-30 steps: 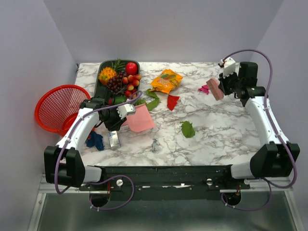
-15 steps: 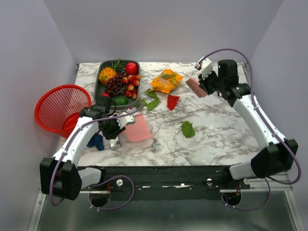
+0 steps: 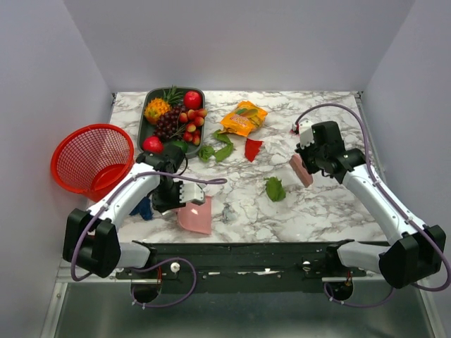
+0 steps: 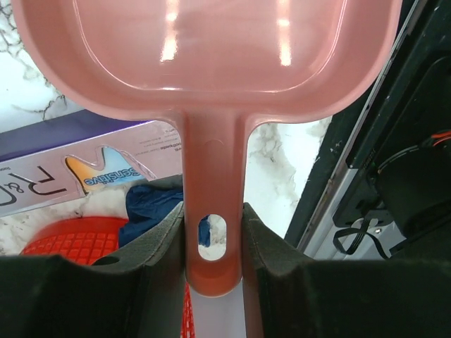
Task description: Sweep away the paper scraps from the table
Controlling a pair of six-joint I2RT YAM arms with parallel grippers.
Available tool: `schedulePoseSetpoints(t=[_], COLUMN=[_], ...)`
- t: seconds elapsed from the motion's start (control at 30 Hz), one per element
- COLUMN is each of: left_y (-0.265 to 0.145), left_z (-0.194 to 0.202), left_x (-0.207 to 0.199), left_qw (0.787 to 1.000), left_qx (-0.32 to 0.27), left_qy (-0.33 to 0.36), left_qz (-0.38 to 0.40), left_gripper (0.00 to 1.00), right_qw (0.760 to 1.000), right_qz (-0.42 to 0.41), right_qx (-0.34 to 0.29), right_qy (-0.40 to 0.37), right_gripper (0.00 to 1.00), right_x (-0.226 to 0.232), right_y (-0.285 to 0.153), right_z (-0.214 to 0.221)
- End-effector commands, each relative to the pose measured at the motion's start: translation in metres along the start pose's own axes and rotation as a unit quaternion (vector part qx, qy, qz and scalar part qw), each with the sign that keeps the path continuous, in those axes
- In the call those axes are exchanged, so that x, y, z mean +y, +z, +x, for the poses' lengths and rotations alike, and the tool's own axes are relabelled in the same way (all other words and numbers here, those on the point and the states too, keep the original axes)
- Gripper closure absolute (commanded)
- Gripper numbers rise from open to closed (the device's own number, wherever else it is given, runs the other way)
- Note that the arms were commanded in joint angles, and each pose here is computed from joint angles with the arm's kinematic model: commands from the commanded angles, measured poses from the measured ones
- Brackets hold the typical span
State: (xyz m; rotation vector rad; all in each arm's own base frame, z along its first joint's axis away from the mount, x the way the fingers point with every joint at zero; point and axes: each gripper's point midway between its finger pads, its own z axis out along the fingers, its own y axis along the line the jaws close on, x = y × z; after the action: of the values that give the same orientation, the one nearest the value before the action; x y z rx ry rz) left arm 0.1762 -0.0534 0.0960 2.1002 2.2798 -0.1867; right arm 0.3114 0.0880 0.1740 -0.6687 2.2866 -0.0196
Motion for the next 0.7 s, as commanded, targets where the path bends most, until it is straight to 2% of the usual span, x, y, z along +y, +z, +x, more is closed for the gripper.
schedulePoseSetpoints(t=[0.0, 0.17, 0.33, 0.5, 0.57, 0.67], left_y=[0.008, 0.019, 0.027, 0.043, 0.053, 0.059], left_z=[0.001, -0.015, -0.032, -0.071, -0.089, -0.125], left_x=[0.007, 0.009, 0.007, 0.012, 0.02, 0.024], left_qw=[0.999, 0.999, 0.998, 0.999, 0.999, 0.997], left_qx=[0.036, 0.046, 0.033, 0.002, -0.006, -0.038], left_qy=[0.013, -0.02, -0.041, -0.042, -0.045, -0.058], left_qz=[-0.014, -0.017, -0.02, -0.029, -0.026, -0.013], left_gripper=[1.0, 1.0, 1.0, 1.0, 1.0, 1.0], right_qw=[1.0, 0.998, 0.988, 0.961, 0.936, 0.927], right_qz=[0.008, -0.044, -0.136, -0.252, -0.336, -0.357], right_qx=[0.025, 0.043, 0.053, 0.06, 0.05, 0.053], right_qy=[0.016, 0.023, 0.041, 0.097, 0.095, 0.099], right_gripper=[1.0, 0.99, 0.99, 0.99, 0.99, 0.99], right_x=[0.004, 0.03, 0.075, 0.129, 0.154, 0.158], right_y=[-0.009, 0.003, 0.006, 0.01, -0.003, -0.008], right_z=[0.02, 0.027, 0.02, 0.01, -0.001, -0.007])
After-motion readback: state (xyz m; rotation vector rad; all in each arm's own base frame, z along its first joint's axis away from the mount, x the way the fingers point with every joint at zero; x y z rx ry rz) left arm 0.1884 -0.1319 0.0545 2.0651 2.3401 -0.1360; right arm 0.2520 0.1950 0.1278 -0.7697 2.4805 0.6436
